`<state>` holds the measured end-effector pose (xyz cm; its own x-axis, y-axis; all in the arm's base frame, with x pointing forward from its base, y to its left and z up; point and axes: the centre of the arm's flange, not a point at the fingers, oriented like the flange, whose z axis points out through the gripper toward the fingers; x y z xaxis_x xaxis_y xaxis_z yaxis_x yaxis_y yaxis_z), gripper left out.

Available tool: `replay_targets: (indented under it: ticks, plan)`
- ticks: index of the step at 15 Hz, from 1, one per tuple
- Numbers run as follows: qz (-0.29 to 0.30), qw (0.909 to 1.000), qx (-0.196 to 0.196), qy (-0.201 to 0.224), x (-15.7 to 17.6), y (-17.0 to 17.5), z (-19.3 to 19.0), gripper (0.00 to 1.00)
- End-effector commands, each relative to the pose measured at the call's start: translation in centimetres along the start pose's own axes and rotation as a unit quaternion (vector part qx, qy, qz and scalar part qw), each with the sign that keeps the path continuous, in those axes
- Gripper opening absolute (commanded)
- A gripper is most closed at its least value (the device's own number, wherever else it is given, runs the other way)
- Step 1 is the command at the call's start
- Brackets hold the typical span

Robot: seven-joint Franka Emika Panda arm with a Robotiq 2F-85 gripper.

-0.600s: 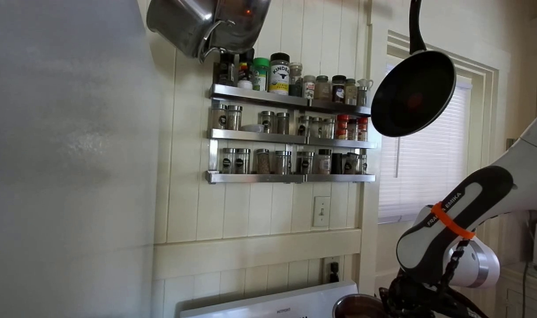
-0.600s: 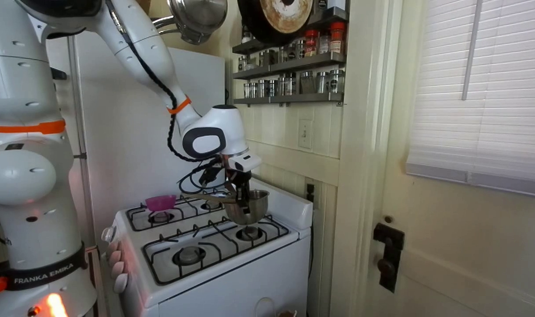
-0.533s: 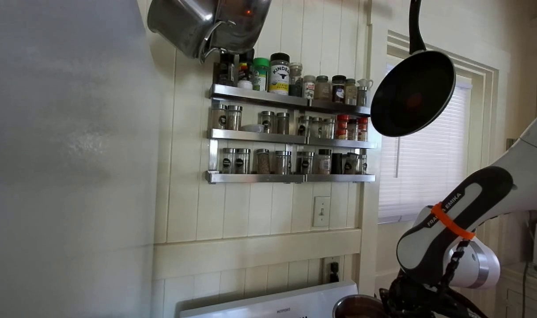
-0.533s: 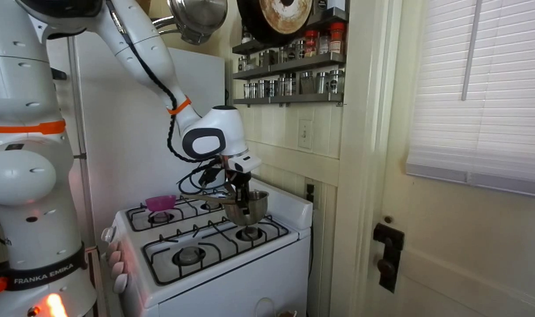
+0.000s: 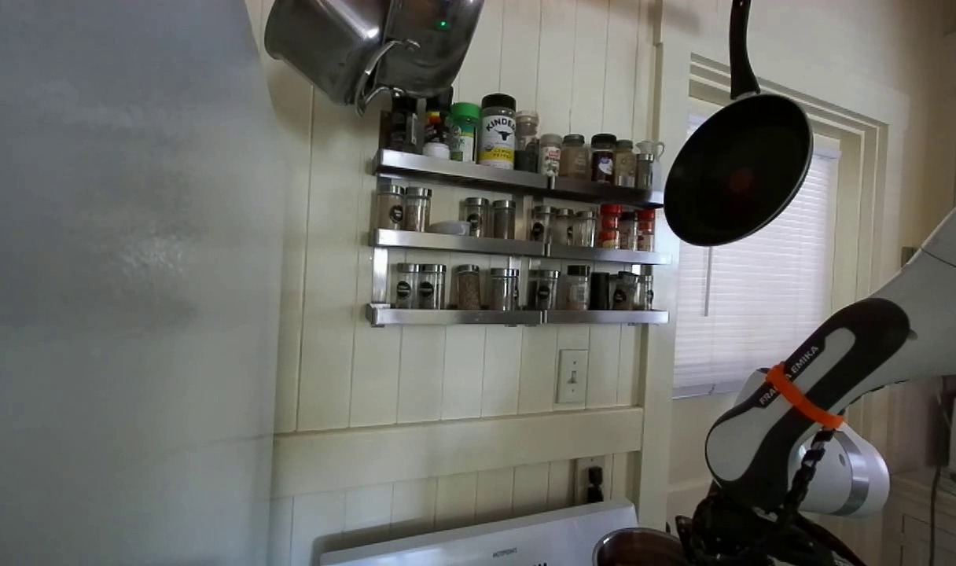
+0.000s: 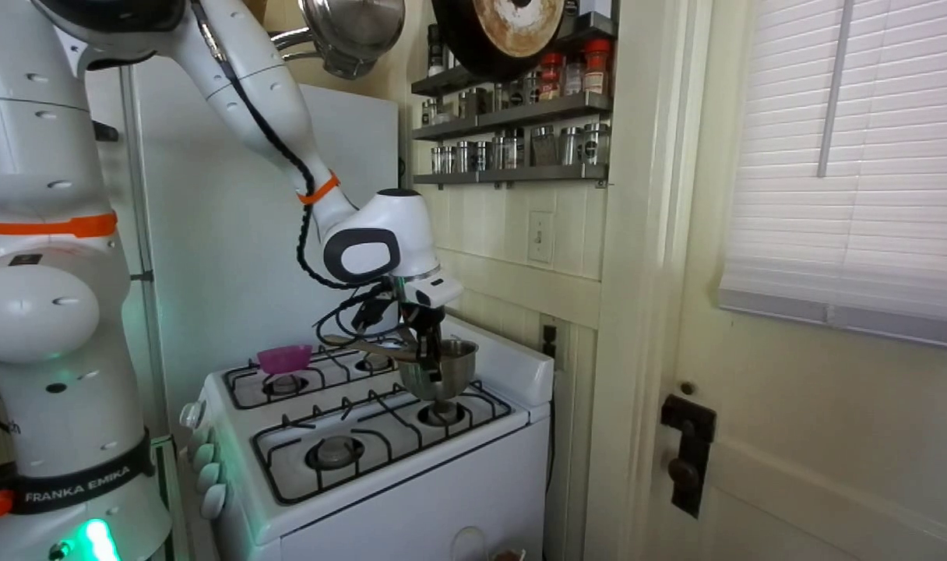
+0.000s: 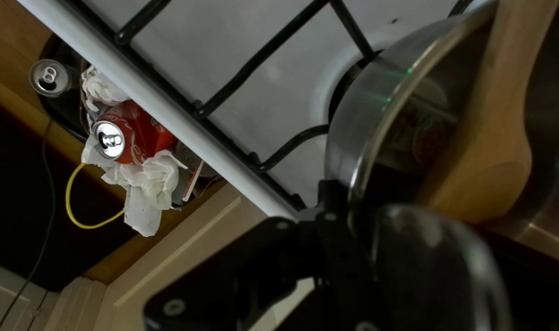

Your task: Move the silver bowl to the right

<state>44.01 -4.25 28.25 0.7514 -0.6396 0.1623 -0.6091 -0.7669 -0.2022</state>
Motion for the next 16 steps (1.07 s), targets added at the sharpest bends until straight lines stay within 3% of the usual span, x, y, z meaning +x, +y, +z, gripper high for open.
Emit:
replay_targets:
  ticks: [1,7,14,15,16]
  plan:
    - [0.011,0.9999,-0.006,-0.002,0.2,0.1,0.4,0.04]
    - [0.034,0.9990,-0.012,-0.027,0.4,1.0,1.5,0.04]
    - [0.034,0.9987,-0.013,-0.035,0.1,0.7,-0.3,0.04]
    - [0.033,0.9987,-0.018,-0.036,0.0,0.7,-0.4,0.40]
    - [0.032,0.9988,-0.020,-0.032,-0.1,0.7,-0.6,0.40]
